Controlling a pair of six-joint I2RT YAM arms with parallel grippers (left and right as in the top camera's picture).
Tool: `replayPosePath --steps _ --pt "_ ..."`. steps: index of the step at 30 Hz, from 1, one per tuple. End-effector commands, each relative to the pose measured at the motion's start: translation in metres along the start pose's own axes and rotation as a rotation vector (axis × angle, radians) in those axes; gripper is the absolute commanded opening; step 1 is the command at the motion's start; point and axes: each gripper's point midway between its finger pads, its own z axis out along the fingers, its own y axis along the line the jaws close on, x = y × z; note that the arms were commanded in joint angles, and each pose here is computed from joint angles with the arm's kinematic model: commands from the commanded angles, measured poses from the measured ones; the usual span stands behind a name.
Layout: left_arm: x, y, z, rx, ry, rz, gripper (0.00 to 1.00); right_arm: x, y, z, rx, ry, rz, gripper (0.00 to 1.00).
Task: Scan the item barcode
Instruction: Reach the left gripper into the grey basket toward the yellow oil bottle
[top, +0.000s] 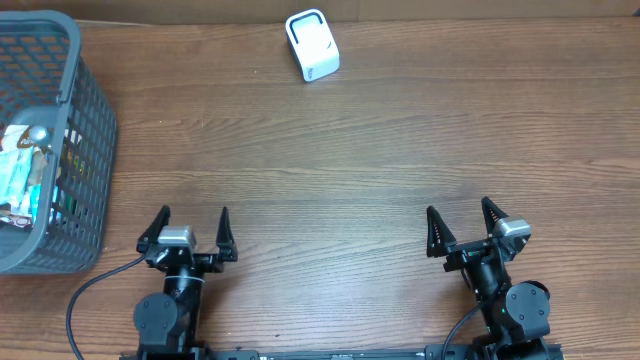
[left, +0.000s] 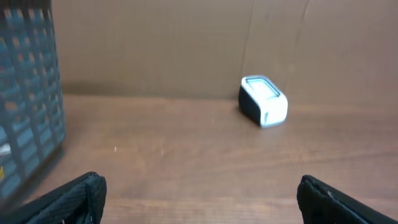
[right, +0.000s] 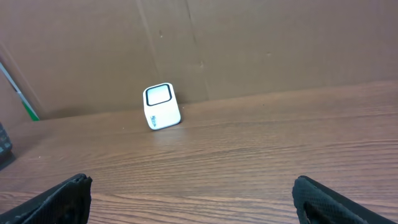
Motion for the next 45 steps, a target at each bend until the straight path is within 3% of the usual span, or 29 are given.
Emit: replayPosePath --steps 1,7,11,13,16,20,25,28,33,38,45 --pt "-0.033 -0.019 -0.004 0.107 -0.131 0.02 1.0 0.003 -0.003 0.001 0.011 0.0 0.003 1.0" --pt "-0.159 -0.033 -0.048 0.161 -0.516 0.011 1.0 0.003 -0.003 0.001 0.011 0.0 0.003 1.0" --pt "-0.23 -0.039 -0.071 0.155 -0.597 0.055 1.0 0.003 -0.003 0.001 0.011 0.0 0.003 1.0" --pt "-0.265 -0.039 -0.072 0.134 -0.521 0.044 0.99 0.003 -0.003 0.001 0.011 0.0 0.003 1.0" --pt "-0.294 -0.025 -0.062 0.02 -0.23 0.057 1.0 0.003 -0.003 0.001 0.011 0.0 0.003 1.0" --pt "-0.323 -0.011 -0.062 -0.088 0.001 0.052 1.0 0.003 -0.003 0.001 0.011 0.0 0.003 1.0" --pt "-0.32 -0.002 -0.037 -0.147 0.349 0.064 1.0 0.003 -0.003 0.001 0.011 0.0 0.003 1.0" --pt "-0.3 0.015 -0.008 -0.242 0.53 0.094 0.99 0.003 -0.003 0.001 0.011 0.0 0.003 1.0" --pt "-0.252 0.023 0.064 -0.244 0.721 0.146 1.0 0.003 -0.003 0.001 0.011 0.0 0.003 1.0" --pt "-0.243 0.061 0.111 -0.361 0.72 0.194 1.0 0.003 -0.003 0.001 0.011 0.0 0.003 1.0" --pt "-0.262 0.135 0.105 -0.462 0.641 0.107 1.0 0.003 -0.003 0.001 0.011 0.0 0.003 1.0"
